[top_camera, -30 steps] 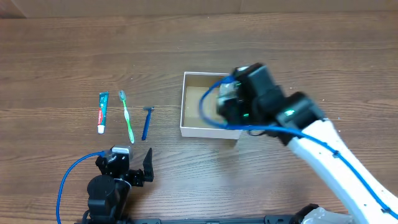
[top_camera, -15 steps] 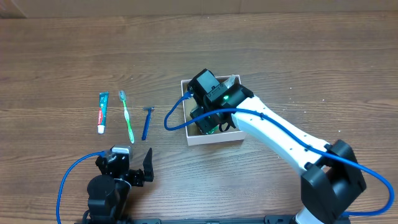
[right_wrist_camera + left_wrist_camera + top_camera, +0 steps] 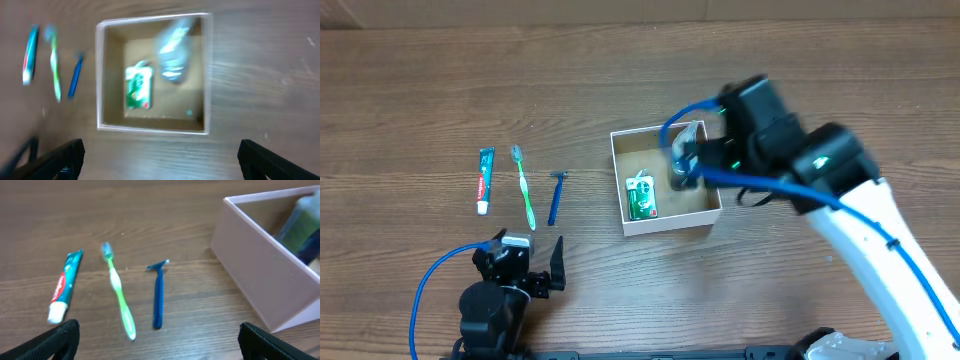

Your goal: Pack container

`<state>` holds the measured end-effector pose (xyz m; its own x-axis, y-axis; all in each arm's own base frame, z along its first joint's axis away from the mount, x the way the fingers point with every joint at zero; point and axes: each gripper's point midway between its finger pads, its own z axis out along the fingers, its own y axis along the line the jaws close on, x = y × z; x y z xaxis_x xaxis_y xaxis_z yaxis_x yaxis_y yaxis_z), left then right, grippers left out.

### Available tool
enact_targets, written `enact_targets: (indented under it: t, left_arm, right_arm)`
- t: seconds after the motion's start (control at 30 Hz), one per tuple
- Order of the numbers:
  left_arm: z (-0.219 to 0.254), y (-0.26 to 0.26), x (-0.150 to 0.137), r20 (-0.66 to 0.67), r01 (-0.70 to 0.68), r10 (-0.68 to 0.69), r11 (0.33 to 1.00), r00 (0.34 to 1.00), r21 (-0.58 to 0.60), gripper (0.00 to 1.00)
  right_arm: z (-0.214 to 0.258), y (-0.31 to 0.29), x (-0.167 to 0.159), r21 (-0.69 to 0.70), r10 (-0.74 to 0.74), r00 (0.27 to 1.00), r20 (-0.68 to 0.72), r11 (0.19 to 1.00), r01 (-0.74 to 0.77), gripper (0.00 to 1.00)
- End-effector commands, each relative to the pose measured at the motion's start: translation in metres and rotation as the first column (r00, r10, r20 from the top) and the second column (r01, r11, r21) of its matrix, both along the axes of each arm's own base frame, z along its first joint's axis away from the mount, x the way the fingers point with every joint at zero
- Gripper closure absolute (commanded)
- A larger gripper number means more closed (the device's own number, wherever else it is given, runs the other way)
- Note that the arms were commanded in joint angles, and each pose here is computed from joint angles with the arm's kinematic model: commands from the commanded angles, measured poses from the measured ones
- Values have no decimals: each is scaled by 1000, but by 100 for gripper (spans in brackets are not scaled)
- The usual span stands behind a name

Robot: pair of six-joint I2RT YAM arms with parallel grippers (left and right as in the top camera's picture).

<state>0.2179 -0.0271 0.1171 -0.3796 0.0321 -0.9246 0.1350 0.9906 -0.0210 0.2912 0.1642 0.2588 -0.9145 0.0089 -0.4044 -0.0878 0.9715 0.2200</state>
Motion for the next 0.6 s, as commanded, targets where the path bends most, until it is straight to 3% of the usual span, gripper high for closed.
enact_targets:
  t: [0.0, 0.07, 0.17, 0.27, 0.43, 0.57]
  left_arm:
    - [14, -32, -3, 56, 174, -170, 981, 984, -87, 0]
    - [23, -28, -3, 62, 137, -131, 984, 990, -115, 0]
    - [38, 3, -3, -34, -122, 117, 958, 993, -261, 0]
    - [60, 19, 6, -114, -208, 191, 965, 975, -161, 0]
    - [93, 43, 59, -374, -325, 298, 946, 878, -10, 0]
    - [97, 65, 95, -490, -297, 317, 947, 812, 120, 0]
  right_arm:
    - [6, -55, 24, 135, -273, 959, -72, 950, 280, 0]
    - [7, -89, 33, 190, -370, 922, -110, 903, 385, 0]
    - [6, -137, 37, 193, -499, 857, -130, 835, 516, 0]
    - [5, -167, 37, 191, -575, 807, -133, 785, 590, 0]
    - [5, -172, 37, 191, -586, 799, -133, 776, 601, 0]
    - [5, -172, 37, 191, -586, 799, -133, 776, 601, 0]
